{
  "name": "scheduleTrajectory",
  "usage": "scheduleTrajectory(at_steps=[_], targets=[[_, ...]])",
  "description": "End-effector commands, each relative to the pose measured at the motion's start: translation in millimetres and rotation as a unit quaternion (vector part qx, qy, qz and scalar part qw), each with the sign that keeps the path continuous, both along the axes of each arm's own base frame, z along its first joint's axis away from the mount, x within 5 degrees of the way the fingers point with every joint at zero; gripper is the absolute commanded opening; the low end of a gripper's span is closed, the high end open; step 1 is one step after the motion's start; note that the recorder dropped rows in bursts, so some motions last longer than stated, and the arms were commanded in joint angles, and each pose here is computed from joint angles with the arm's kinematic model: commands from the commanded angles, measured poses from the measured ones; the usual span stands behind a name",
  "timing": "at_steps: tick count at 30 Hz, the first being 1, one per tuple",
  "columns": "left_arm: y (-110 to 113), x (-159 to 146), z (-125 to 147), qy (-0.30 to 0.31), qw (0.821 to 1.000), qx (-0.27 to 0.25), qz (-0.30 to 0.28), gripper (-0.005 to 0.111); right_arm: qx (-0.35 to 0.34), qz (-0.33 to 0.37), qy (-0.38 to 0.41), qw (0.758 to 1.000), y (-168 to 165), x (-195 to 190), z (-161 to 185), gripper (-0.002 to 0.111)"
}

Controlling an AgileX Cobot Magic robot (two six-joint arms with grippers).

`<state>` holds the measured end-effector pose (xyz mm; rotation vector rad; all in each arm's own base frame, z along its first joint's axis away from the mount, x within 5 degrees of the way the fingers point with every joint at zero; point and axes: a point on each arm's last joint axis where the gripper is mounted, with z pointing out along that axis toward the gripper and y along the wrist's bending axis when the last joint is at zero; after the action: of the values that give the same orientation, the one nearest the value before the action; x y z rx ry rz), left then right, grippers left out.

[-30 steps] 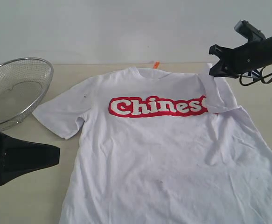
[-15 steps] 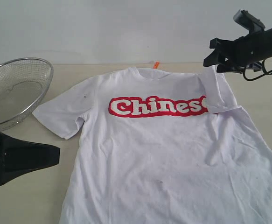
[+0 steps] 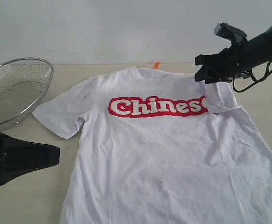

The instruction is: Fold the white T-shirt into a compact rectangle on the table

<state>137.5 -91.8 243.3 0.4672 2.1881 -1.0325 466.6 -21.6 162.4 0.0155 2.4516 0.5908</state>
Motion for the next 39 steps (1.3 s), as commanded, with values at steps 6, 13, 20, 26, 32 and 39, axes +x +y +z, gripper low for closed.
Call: scheduleTrajectory(at_steps=[6,13,20,26,32,39], targets=[[-1,0,-1,0.005,1.000,-0.001,-0.003,0.004,-0.081,-0.031,0.004,0.996,-14,1,-10,0.034],[-1,0,-1,0.005,1.000,-0.001,-0.003,0.004,-0.079,-0.033,0.032,0.996,-14,1,-32,0.034],[-1,1,-1,0.004,1.000,0.000,0.000,0.004,-0.082,-0.039,0.037,0.995,-15,2,-38,0.046],[-1,1,-1,0.004,1.000,0.000,0.000,0.004,-0.093,-0.036,0.047,0.994,-17,1,-45,0.037],[-1,1,-1,0.004,1.000,0.000,0.000,0.004,-0.110,-0.042,0.076,0.990,-20,-1,-60,0.037],[-1,1,-1,0.004,1.000,0.000,0.000,0.004,-0.108,-0.044,0.076,0.990,-20,-1,-60,0.022]])
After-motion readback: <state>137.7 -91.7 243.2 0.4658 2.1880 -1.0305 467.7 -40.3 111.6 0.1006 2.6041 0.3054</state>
